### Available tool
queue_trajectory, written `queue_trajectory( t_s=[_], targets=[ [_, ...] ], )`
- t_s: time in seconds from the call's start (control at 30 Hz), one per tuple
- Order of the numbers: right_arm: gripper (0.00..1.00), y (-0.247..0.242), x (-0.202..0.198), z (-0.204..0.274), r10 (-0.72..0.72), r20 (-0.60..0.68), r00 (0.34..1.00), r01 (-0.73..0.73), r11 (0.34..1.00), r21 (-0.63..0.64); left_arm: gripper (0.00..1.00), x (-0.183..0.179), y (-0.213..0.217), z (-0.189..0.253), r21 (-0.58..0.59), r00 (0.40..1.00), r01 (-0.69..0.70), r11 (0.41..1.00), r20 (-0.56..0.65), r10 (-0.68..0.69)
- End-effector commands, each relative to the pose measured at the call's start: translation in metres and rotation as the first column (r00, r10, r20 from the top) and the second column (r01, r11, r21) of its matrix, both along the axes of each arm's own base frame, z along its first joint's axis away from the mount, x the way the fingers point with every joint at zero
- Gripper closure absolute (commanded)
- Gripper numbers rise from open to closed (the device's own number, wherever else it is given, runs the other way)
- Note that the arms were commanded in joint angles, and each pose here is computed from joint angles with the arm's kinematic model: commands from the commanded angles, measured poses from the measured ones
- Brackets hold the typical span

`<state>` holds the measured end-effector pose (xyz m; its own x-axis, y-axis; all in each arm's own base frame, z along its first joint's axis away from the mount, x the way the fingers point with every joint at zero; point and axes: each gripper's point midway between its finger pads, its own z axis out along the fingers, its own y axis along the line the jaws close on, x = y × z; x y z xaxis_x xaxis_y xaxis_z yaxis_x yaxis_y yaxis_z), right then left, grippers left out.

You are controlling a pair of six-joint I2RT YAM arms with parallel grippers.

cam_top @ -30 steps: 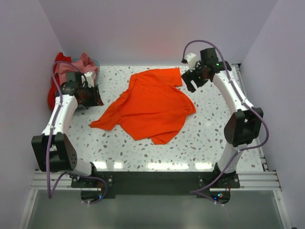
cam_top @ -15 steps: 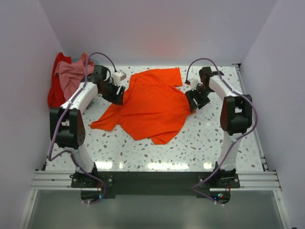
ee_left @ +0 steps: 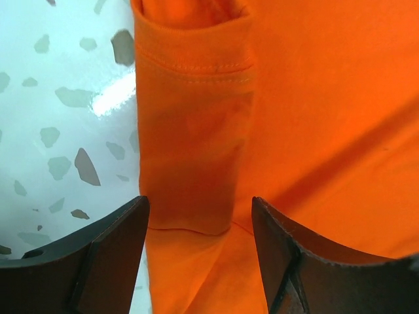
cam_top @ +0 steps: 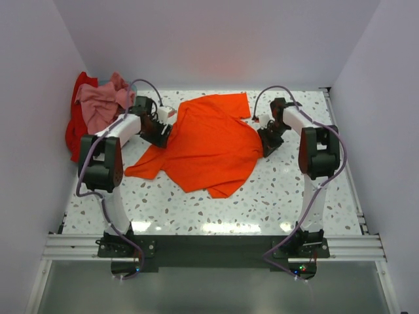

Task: Fold and stack the t-shirts
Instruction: Flatten the tshirt out

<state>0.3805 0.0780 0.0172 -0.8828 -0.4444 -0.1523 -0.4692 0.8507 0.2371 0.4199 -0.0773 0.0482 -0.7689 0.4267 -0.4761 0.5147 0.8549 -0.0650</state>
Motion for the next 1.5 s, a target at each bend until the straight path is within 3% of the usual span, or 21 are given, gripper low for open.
queue_trajectory(
  t_s=[0.0, 0.1, 0.2, 0.3, 0.33, 0.37, 0.43, 0.5, 0.63, 0.8, 0.83, 0.87, 0.93, 0.97, 1.07, 1.13, 1.27, 1.47],
  targets=[
    [1.00, -0.005, 0.020, 0.014, -0.007, 0.069, 0.998, 0.007, 1.000, -0.001, 0.32, 0.000, 0.018, -0.021, 0.096, 1.000, -0.005, 0.995, -0.007, 0.006],
    [1.00, -0.020, 0.023, 0.036, -0.005, 0.123, 0.992, 0.008, 1.000, -0.025, 0.33, -0.018, 0.022, -0.036, 0.116, 0.998, 0.007, 0.993, -0.062, 0.001],
    [1.00, -0.036, 0.024, 0.078, 0.008, 0.204, 0.979, 0.003, 0.999, -0.054, 0.42, -0.036, 0.023, -0.043, 0.117, 0.994, 0.016, 0.993, -0.107, -0.004],
    [1.00, -0.047, 0.029, 0.125, 0.051, 0.304, 0.951, -0.025, 0.996, -0.088, 0.65, -0.056, 0.024, -0.043, 0.113, 0.988, 0.016, 0.993, -0.152, 0.001],
    [1.00, -0.047, 0.029, 0.136, 0.067, 0.325, 0.943, -0.040, 0.995, -0.089, 0.76, -0.064, 0.025, -0.038, 0.113, 0.987, 0.018, 0.993, -0.163, 0.001],
    [1.00, -0.046, 0.030, 0.147, 0.075, 0.344, 0.936, -0.047, 0.995, -0.088, 0.81, -0.070, 0.026, -0.036, 0.119, 0.985, 0.019, 0.993, -0.174, 0.002],
    [1.00, -0.031, 0.030, 0.165, 0.095, 0.355, 0.930, -0.085, 0.995, -0.046, 0.91, -0.092, 0.029, -0.029, 0.123, 0.978, 0.032, 0.992, -0.207, -0.006],
    [1.00, -0.015, 0.030, 0.165, 0.117, 0.337, 0.934, -0.117, 0.993, -0.021, 0.94, -0.113, 0.033, -0.028, 0.131, 0.971, 0.047, 0.990, -0.237, -0.015],
    [1.00, 0.071, 0.012, 0.143, 0.243, 0.277, 0.930, -0.265, 0.963, 0.043, 1.00, -0.148, 0.046, -0.012, 0.161, 0.969, 0.043, 0.986, -0.249, -0.001],
    [1.00, 0.175, -0.034, 0.118, 0.404, 0.205, 0.891, -0.435, 0.890, 0.135, 0.99, -0.164, 0.067, -0.012, 0.157, 0.959, -0.012, 0.988, -0.277, 0.056],
    [1.00, 0.182, -0.041, 0.112, 0.426, 0.175, 0.887, -0.452, 0.880, 0.147, 0.91, -0.165, 0.067, -0.012, 0.152, 0.957, -0.010, 0.988, -0.287, 0.054],
    [0.78, 0.186, -0.048, 0.114, 0.440, 0.161, 0.884, -0.464, 0.868, 0.174, 0.87, -0.162, 0.064, -0.011, 0.135, 0.958, -0.001, 0.991, -0.283, 0.040],
    [0.57, 0.184, -0.054, 0.129, 0.435, 0.165, 0.885, -0.463, 0.858, 0.224, 0.76, -0.160, 0.063, -0.011, 0.126, 0.957, 0.002, 0.992, -0.288, 0.035],
    [0.40, 0.179, -0.054, 0.130, 0.423, 0.178, 0.888, -0.456, 0.859, 0.234, 0.75, -0.157, 0.062, -0.009, 0.123, 0.959, 0.004, 0.992, -0.280, 0.031],
    [0.32, 0.145, -0.035, 0.144, 0.345, 0.251, 0.905, -0.402, 0.884, 0.236, 0.70, -0.146, 0.064, -0.006, 0.123, 0.963, -0.007, 0.992, -0.267, 0.039],
    [0.32, 0.113, -0.022, 0.134, 0.338, 0.257, 0.905, -0.390, 0.902, 0.185, 0.64, -0.141, 0.062, -0.003, 0.104, 0.964, -0.008, 0.994, -0.263, 0.035],
    [0.46, 0.079, -0.026, 0.116, 0.401, 0.214, 0.891, -0.431, 0.895, 0.116, 0.56, -0.125, 0.055, 0.008, 0.064, 0.970, 0.010, 0.998, -0.242, 0.006],
    [0.60, 0.082, -0.039, 0.106, 0.407, 0.311, 0.859, -0.449, 0.891, 0.074, 0.52, -0.113, 0.048, 0.015, 0.025, 0.973, 0.026, 0.999, -0.230, -0.020]
  ],
)
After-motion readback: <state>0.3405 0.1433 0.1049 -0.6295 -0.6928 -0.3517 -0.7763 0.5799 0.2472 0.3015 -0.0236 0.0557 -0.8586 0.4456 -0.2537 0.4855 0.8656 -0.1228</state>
